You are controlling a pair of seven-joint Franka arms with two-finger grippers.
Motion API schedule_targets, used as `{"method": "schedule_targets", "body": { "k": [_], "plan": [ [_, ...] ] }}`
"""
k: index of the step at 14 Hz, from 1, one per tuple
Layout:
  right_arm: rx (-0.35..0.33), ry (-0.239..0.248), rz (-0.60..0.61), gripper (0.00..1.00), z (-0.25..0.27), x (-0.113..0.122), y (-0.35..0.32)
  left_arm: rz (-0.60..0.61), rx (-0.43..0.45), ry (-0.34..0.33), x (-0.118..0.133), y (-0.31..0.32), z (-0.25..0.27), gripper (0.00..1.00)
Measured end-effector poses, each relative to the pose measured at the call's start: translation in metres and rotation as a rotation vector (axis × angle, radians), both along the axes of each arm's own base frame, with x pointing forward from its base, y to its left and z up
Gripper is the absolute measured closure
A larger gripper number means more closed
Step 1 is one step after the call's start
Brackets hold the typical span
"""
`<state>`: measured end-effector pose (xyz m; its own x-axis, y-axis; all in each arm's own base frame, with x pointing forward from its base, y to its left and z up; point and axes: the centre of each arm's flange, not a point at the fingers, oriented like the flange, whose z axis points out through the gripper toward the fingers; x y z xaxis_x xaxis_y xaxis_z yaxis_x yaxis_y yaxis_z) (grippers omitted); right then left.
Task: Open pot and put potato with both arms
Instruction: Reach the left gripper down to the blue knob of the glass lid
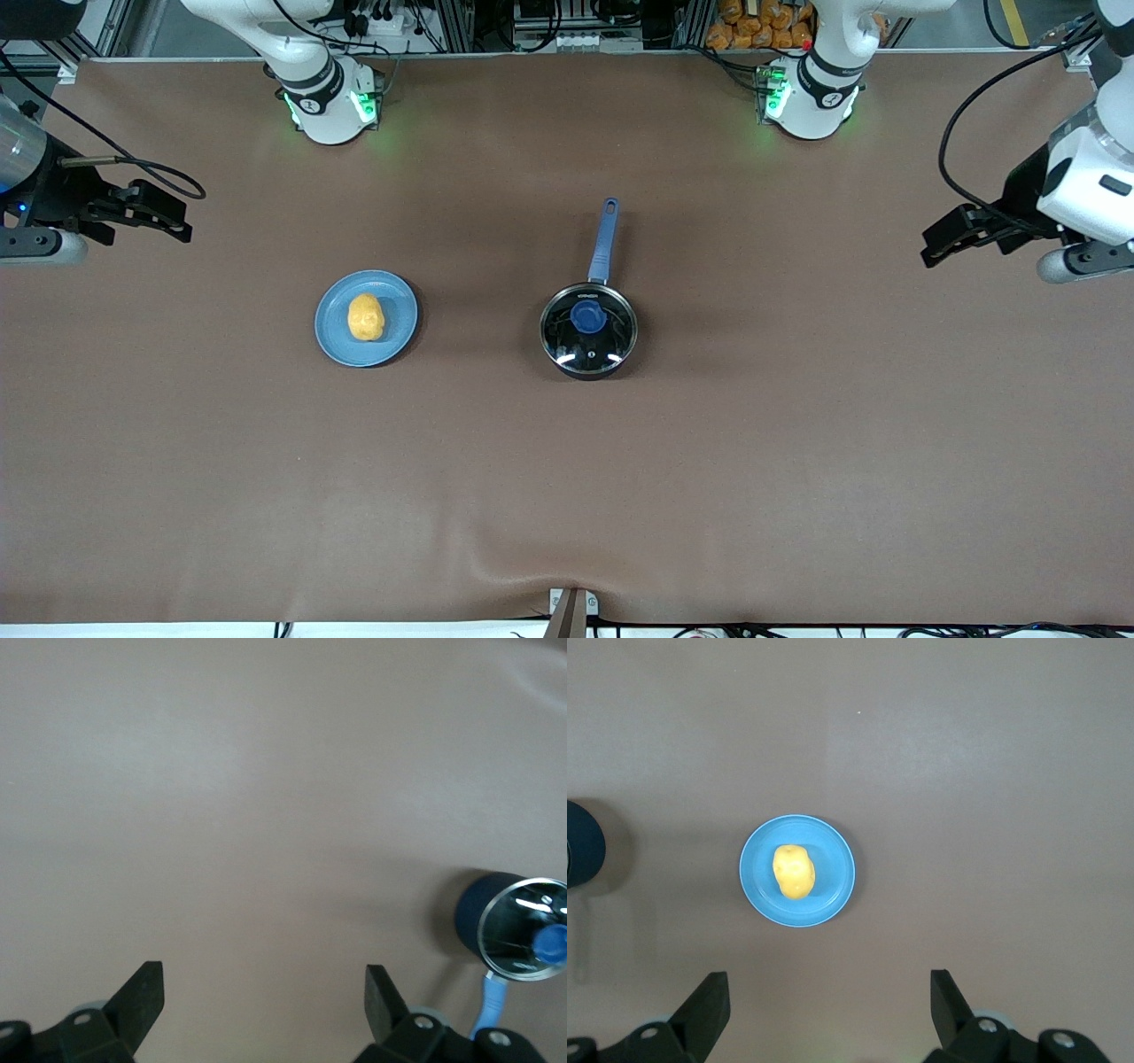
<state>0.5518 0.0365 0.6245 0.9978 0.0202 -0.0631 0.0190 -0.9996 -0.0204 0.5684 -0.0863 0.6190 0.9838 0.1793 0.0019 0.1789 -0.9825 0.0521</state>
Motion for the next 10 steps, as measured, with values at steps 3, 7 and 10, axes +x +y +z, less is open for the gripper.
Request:
{"method": "schedule_targets", "body": {
  "k": [3, 7, 10],
  "plan": [
    [0.0, 0.0, 0.0, 0.0, 0.0, 0.0, 0.0, 0.003, -0.064, 0.041, 0.011, -0.021, -0.024, 0.0],
    [0.0, -0.001, 0.0, 0.0, -0.001, 0.001, 0.0, 0.097, -0.058, 0.06, 0.013, -0.124, -0.066, 0.0],
    [0.001, 0.003, 0.0, 0.0, -0.003, 0.003, 0.0, 0.104, -0.021, 0.077, -0.003, -0.214, -0.111, 0.0]
  ]
}}
